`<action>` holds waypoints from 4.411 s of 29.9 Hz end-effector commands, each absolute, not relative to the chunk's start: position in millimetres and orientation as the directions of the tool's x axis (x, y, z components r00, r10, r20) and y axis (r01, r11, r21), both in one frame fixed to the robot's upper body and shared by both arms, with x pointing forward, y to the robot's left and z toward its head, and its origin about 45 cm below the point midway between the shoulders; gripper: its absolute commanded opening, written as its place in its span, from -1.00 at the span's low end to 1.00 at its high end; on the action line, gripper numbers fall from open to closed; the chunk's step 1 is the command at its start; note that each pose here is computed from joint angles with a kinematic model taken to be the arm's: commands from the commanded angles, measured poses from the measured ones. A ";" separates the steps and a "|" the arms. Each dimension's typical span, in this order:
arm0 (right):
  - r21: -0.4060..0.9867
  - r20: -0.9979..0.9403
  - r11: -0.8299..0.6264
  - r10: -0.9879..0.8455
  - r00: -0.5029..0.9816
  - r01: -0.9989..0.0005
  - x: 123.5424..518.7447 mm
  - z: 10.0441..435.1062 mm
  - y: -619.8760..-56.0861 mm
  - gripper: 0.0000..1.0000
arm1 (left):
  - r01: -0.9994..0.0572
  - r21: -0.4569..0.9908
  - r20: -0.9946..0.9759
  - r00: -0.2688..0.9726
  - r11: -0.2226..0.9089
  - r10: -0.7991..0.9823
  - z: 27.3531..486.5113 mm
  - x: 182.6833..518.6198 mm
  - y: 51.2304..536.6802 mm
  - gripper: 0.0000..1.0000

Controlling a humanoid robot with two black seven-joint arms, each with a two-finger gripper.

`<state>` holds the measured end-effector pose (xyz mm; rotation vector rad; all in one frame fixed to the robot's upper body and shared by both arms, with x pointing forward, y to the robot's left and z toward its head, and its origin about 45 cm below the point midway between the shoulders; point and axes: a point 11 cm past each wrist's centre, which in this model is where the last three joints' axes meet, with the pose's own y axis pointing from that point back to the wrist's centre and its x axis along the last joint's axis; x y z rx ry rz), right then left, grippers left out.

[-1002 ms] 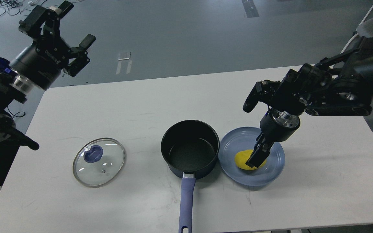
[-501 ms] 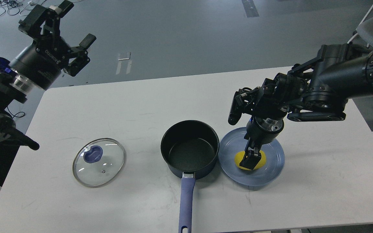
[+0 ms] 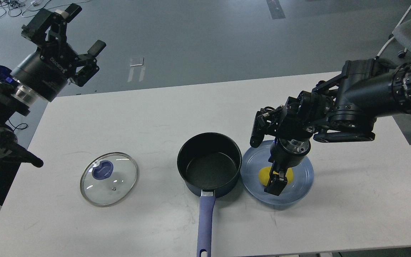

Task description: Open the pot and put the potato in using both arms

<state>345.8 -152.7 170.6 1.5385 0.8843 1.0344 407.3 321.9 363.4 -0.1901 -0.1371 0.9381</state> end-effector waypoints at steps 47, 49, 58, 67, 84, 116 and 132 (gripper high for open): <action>0.814 0.566 -0.562 0.712 0.414 -0.147 387.0 237.0 -64.2 -0.50 | -0.777 -0.222 0.027 0.599 0.589 0.800 363.1 406.3 319.1 0.95; 0.815 0.564 -0.561 0.710 0.421 -0.145 386.3 233.9 -65.7 -0.50 | -0.777 -0.222 0.028 0.599 0.590 0.800 363.0 406.3 319.1 0.95; 0.777 0.602 -0.609 0.645 0.472 -0.158 387.2 229.9 -63.6 -0.47 | -0.777 -0.222 0.027 0.599 0.589 0.800 363.1 406.3 319.1 0.95; 0.773 0.595 -0.616 0.620 0.511 -0.153 384.6 222.9 -66.1 -0.47 | -0.778 -0.220 0.025 0.599 0.588 0.801 361.8 406.0 319.5 0.95; 0.752 0.604 -0.639 0.568 0.559 -0.163 383.9 211.5 -69.2 -0.46 | -0.778 -0.218 0.025 0.599 0.589 0.800 361.7 405.4 320.2 0.96; 0.600 0.711 -0.770 0.387 0.587 -0.219 396.1 263.7 -28.0 0.87 | -0.779 -0.215 0.022 0.599 0.589 0.801 359.5 405.0 320.2 0.95; 0.145 0.175 -0.785 -0.579 0.796 -0.603 451.0 314.5 -201.7 0.87 | -0.785 -0.183 -0.044 0.607 0.591 0.793 328.6 400.8 310.4 0.96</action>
